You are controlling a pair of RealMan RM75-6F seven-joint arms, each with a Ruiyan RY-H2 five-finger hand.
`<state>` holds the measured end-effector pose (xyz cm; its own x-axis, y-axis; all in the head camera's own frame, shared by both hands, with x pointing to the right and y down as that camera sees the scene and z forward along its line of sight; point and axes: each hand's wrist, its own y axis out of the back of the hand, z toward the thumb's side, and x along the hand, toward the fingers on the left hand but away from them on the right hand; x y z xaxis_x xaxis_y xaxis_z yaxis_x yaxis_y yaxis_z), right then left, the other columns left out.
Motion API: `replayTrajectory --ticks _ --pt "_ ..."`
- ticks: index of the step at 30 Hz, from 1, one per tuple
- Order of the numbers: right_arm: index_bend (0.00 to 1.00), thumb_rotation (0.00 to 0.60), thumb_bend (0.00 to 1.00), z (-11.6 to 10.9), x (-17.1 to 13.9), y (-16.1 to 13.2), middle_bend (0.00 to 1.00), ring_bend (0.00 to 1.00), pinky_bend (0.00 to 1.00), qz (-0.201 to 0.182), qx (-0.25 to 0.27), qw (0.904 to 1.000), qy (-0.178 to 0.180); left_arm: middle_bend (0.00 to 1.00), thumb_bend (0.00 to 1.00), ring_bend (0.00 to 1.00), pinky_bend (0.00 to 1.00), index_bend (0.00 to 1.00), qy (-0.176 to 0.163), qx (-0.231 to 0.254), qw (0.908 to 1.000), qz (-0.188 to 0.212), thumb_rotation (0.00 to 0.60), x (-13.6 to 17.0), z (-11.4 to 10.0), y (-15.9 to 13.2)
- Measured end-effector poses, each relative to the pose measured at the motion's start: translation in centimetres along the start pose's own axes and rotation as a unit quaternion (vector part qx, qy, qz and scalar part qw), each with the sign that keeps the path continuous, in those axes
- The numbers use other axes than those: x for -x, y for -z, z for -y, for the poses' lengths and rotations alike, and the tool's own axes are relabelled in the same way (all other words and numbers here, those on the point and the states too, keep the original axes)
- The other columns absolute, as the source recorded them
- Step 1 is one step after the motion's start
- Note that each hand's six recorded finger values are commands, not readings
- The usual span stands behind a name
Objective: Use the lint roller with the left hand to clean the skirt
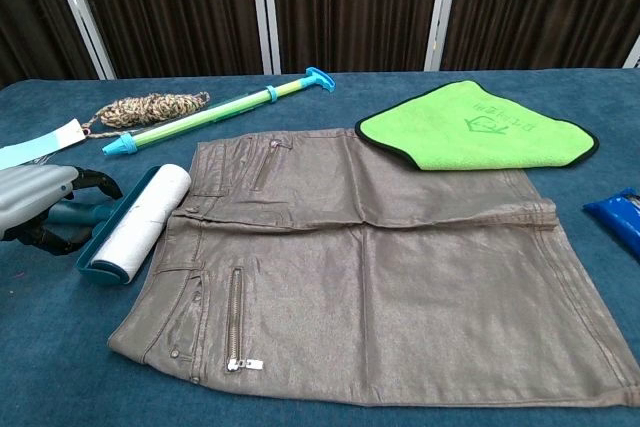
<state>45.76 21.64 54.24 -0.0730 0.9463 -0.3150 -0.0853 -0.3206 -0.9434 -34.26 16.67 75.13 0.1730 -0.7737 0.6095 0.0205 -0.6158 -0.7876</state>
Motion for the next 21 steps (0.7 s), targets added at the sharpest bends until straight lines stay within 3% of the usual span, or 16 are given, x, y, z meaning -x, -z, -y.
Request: replayTrajectory --ticks 7,12,15,21 --pt "0.0 0.6 0.0 0.1 0.1 0.2 0.0 0.0 0.0 0.003 0.0 1.0 -0.001 0.33 0.53 0.24 0.35 0.41 -0.008 0.002 1.0 0.003 0.6 -0.3 -0.1 -0.7" --pt "0.0 0.6 0.0 0.2 0.1 0.2 0.0 0.0 0.0 0.003 0.001 1.0 -0.003 0.42 0.69 0.32 0.43 0.55 -0.017 -0.006 0.9998 0.005 0.6 -0.1 -0.4 -0.9" --pt "0.0 0.6 0.0 0.2 0.1 0.2 0.0 0.0 0.0 0.003 0.0 1.0 -0.004 0.46 0.85 0.37 0.47 0.6 -0.022 -0.009 0.9997 0.006 0.6 0.0 -0.6 -0.9" --pt "0.0 0.6 0.0 0.3 0.1 0.1 0.0 0.0 0.0 0.003 0.0 1.0 -0.007 0.5 0.98 0.4 0.49 0.65 -0.034 -0.029 0.9989 0.015 0.6 0.3 -1.6 -0.6"
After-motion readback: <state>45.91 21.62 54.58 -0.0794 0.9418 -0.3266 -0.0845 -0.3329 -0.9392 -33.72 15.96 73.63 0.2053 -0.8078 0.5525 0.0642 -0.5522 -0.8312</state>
